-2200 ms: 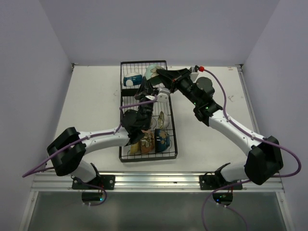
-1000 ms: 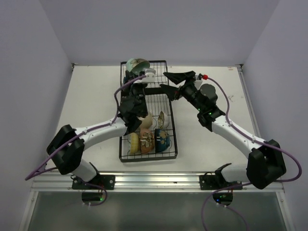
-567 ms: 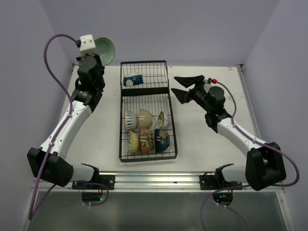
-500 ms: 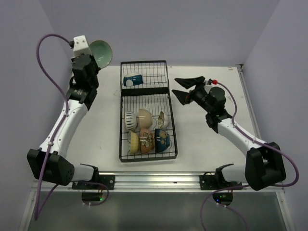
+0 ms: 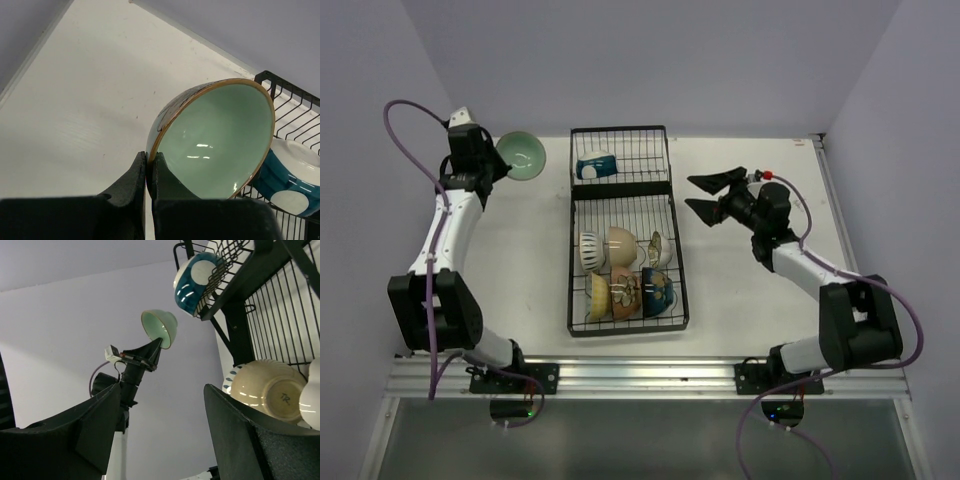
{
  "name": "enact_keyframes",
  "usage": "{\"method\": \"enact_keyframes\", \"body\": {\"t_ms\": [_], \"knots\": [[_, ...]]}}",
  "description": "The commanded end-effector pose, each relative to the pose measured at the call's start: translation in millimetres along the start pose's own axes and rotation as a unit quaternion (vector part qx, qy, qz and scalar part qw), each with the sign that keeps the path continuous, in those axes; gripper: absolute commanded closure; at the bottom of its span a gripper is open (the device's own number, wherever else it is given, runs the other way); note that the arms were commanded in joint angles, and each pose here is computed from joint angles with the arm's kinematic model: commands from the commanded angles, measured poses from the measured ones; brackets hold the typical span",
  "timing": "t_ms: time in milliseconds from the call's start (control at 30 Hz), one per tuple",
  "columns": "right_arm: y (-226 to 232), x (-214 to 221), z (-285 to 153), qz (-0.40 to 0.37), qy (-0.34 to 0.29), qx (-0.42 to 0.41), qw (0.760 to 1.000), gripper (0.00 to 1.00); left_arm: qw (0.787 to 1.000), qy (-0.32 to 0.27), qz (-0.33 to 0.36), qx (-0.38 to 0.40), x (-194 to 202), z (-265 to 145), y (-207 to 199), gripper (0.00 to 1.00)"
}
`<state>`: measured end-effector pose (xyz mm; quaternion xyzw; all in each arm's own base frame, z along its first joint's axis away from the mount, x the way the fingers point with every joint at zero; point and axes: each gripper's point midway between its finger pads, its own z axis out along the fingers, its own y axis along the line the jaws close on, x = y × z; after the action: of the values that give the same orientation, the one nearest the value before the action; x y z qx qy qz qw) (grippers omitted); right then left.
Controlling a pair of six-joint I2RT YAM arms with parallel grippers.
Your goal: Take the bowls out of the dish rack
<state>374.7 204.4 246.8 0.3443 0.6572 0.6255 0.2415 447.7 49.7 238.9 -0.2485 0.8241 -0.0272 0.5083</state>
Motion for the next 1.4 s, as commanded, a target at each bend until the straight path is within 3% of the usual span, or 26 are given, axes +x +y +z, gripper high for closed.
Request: {"method": "enact_keyframes", "body": {"t_ms": [0,300,567,1033,1367], "knots": [[-6,5,2,-0.021,0.035,-0.013,0.999,0.29,0.998,-0.016,-0.049,0.046,-24,11,-17,1.0],[-24,3,17,-0.035,0.072,-0.011,0.997,0.29,0.997,0.029,-0.057,0.033,2,43,-8,1.0],[-44,-1,32,-0.026,0.096,-0.004,0.995,0.3,0.996,0.031,-0.078,0.006,26,57,9,1.0],[-59,-16,38,-0.031,0.093,0.005,0.995,0.3,0.992,0.058,-0.115,-0.005,69,93,19,1.0],[-64,-24,39,-0.026,0.09,0.007,0.996,0.3,0.991,0.057,-0.115,-0.027,78,104,30,0.92]]}}
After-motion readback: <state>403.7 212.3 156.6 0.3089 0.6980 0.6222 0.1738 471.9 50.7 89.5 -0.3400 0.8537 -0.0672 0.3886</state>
